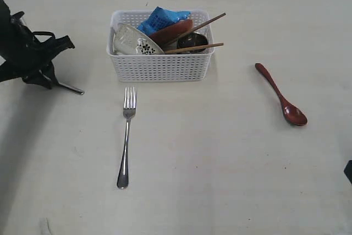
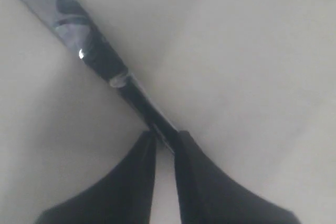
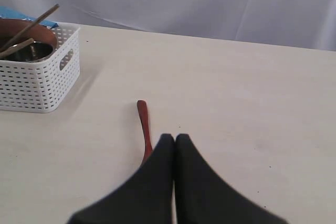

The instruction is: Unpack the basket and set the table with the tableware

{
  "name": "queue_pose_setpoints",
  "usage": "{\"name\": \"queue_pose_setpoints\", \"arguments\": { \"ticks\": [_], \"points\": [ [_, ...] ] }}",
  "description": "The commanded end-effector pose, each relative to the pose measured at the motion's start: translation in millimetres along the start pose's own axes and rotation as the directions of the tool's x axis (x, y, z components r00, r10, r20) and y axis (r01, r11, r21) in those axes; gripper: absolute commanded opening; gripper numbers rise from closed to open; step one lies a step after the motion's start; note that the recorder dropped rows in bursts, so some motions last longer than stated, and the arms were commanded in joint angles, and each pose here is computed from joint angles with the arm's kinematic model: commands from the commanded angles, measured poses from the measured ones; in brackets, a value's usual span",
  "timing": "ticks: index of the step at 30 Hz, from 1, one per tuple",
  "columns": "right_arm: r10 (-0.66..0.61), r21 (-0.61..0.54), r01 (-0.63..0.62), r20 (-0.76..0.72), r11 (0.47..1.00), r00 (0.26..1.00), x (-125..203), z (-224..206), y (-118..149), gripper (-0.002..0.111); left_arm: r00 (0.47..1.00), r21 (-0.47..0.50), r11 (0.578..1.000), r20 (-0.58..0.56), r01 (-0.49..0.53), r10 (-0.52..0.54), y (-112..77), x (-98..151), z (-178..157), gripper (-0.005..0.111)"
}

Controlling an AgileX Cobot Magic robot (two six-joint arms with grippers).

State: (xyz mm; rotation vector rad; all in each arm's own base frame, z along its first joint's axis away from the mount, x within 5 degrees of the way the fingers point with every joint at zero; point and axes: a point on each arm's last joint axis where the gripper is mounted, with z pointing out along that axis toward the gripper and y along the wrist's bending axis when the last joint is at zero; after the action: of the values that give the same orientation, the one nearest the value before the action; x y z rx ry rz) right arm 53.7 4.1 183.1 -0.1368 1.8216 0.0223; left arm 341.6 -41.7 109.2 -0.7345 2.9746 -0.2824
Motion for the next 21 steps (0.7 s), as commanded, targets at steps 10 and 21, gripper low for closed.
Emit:
{"name": "queue_pose_setpoints", "arguments": {
  "ticks": [10, 21],
  "points": [
    [0.008, 0.006, -0.008, 0.002, 1.0, 1.0, 0.7, -0.1, -0.3, 0.0, 0.867, -0.048, 0.886, -0.238, -0.46, 0.437, 6.6, 2.3, 13.4, 0.0],
    [0.008, 0.006, -0.008, 0.002, 1.0, 1.0, 0.7, -0.1, -0.3, 0.0, 0.982, -0.007, 0.984, 0.065, 0.18, -0.179, -2.4, -13.0, -43.6, 0.012]
  ]
}}
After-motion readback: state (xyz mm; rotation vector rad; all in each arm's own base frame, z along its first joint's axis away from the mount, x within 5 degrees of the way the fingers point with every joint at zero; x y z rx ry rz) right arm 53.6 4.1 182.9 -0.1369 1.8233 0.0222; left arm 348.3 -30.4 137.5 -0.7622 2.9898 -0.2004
